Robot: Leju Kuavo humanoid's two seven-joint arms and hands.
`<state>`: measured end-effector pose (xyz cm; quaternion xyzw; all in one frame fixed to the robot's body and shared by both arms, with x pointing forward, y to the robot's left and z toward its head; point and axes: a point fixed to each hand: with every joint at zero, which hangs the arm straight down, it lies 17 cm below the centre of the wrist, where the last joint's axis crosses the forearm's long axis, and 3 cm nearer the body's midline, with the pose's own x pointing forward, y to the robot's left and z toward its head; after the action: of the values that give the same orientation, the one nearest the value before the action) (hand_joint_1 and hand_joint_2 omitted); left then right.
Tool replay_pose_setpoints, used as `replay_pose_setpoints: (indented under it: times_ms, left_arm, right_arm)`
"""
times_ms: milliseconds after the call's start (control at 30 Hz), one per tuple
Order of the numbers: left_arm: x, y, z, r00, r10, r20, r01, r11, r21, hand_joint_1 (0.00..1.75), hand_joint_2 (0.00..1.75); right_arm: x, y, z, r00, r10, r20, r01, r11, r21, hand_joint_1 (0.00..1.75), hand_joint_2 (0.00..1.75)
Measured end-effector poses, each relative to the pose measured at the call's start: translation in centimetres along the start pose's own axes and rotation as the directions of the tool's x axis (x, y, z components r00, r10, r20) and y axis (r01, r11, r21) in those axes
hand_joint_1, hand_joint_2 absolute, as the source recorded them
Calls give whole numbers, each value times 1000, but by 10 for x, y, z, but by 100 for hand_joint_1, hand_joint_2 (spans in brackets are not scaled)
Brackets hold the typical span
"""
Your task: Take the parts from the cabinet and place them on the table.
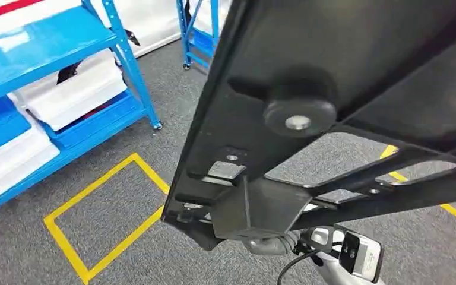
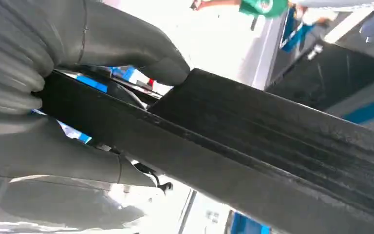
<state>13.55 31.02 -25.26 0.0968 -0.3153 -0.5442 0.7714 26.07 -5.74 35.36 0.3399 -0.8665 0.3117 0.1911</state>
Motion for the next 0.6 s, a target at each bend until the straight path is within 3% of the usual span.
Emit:
replay_pose_setpoints:
  times_ms: [133, 267, 600]
  left_arm:
    - [-16, 5, 5, 1000, -6, -10, 6, 1000, -18, 0, 175]
    - [-47, -3, 16, 994, 3, -108, -11, 997, -73, 0, 175]
    - [-61, 2, 18, 987, 0, -160, -14, 996, -86, 0, 175]
  right_arm:
    - [11, -1, -1, 999, 27, 20, -26, 999, -45, 169, 175]
    - [17, 3, 0, 999, 17, 30, -15, 998, -60, 169, 175]
    - [35, -13, 3, 996, 65, 53, -58, 991, -120, 169, 175]
